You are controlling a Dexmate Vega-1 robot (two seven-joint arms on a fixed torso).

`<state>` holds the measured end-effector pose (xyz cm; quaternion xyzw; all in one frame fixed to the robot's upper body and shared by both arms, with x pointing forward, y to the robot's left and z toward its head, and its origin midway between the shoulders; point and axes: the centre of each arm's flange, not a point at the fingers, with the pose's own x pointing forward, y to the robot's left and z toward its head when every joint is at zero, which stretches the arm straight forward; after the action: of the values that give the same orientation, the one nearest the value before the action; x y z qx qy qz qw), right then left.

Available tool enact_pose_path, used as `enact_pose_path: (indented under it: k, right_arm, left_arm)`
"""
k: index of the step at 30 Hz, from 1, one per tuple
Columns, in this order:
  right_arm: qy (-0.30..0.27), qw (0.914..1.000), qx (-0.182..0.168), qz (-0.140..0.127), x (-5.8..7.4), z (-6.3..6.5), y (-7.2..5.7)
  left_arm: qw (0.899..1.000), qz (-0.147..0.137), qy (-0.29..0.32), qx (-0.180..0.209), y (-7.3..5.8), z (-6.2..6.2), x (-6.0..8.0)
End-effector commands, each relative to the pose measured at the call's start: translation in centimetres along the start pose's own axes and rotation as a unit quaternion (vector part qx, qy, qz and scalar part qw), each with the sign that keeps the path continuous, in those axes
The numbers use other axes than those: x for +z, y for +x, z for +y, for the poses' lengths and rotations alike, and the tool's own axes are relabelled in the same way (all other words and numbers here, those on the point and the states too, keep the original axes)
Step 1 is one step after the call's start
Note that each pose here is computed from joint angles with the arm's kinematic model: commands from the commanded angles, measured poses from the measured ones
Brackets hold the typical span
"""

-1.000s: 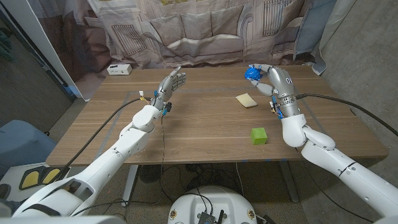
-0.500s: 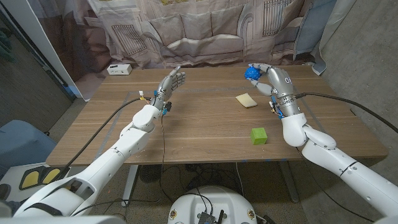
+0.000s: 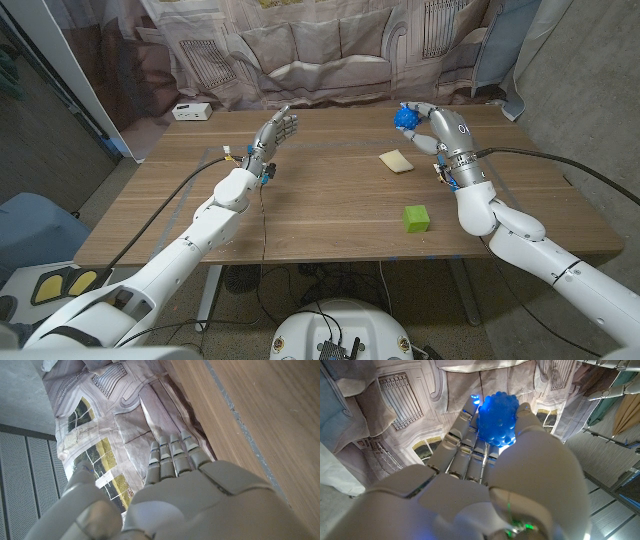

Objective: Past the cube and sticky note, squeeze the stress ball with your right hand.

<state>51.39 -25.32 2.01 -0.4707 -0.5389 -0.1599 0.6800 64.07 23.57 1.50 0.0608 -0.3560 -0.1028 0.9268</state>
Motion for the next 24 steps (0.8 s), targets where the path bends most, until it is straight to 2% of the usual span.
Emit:
enact_pose_path:
  k: [1, 11, 24]
  right_arm:
    - [-0.013, 0.9998, 0.013, 0.000, -0.13, -0.53, -0.20]
    - [-0.015, 0.9996, 0.024, -0.002, -0.04, -0.60, -0.16]
    - [-0.015, 0.9986, 0.050, -0.013, 0.44, 0.31, -0.15]
  left_arm:
    - [1.000, -0.001, -0.002, -0.001, 0.13, -0.38, 0.09]
    - [1.000, 0.004, -0.003, -0.003, -0.01, -0.63, -0.07]
    - [1.000, 0.002, 0.003, 0.001, -0.35, -0.21, 0.29]
